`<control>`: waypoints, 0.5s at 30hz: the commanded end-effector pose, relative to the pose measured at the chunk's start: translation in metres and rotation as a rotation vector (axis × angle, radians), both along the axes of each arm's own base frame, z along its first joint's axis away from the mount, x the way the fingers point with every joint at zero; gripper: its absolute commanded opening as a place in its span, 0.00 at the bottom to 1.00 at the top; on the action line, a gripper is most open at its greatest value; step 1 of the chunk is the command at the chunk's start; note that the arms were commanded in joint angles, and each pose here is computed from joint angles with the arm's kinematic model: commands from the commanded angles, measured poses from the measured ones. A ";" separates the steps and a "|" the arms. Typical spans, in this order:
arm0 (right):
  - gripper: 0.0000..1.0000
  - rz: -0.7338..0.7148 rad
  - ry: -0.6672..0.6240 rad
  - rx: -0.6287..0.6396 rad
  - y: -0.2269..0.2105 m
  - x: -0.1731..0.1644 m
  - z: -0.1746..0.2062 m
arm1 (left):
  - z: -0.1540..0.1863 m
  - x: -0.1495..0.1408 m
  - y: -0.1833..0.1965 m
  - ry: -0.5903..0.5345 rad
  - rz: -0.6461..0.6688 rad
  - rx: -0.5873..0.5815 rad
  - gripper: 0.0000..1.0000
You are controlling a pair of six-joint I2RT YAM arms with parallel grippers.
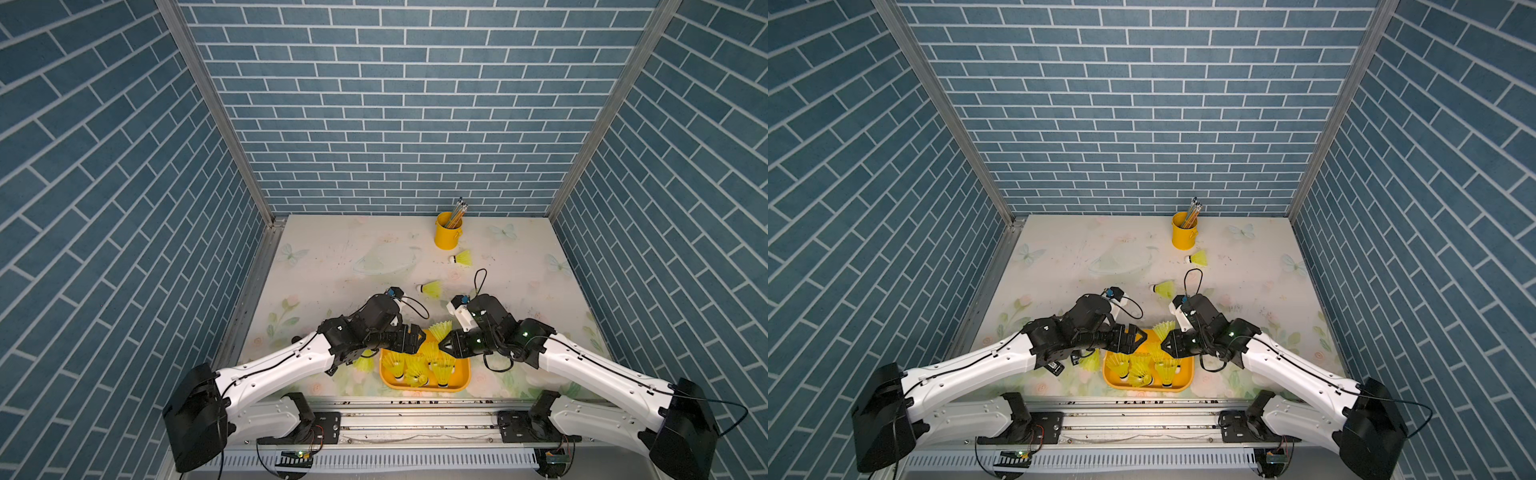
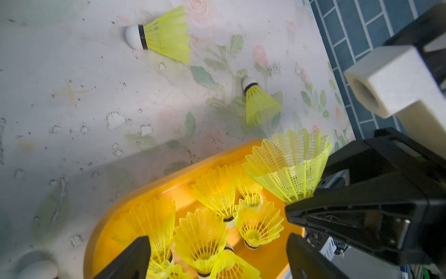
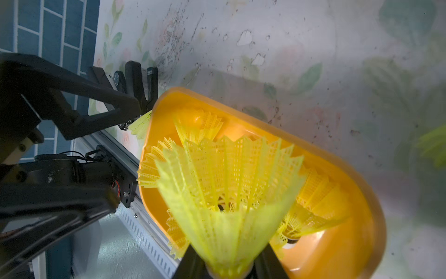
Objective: Put the shuttlecocks into the storage box
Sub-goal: Place the shuttlecock in the storage box.
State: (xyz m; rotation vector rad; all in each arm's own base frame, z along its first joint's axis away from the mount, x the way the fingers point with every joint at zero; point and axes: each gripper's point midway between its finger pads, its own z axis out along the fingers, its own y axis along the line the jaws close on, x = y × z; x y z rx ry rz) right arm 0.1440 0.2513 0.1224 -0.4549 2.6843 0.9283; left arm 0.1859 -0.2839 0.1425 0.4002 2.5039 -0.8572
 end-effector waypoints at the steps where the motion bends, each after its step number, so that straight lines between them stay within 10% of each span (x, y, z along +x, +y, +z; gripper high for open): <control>1: 0.15 -0.061 0.031 -0.005 -0.002 -0.005 -0.004 | -0.005 -0.012 0.007 0.016 -0.006 0.023 0.94; 15: 0.16 -0.061 0.041 -0.061 0.000 -0.015 -0.022 | -0.009 -0.025 -0.003 0.025 -0.043 0.019 0.94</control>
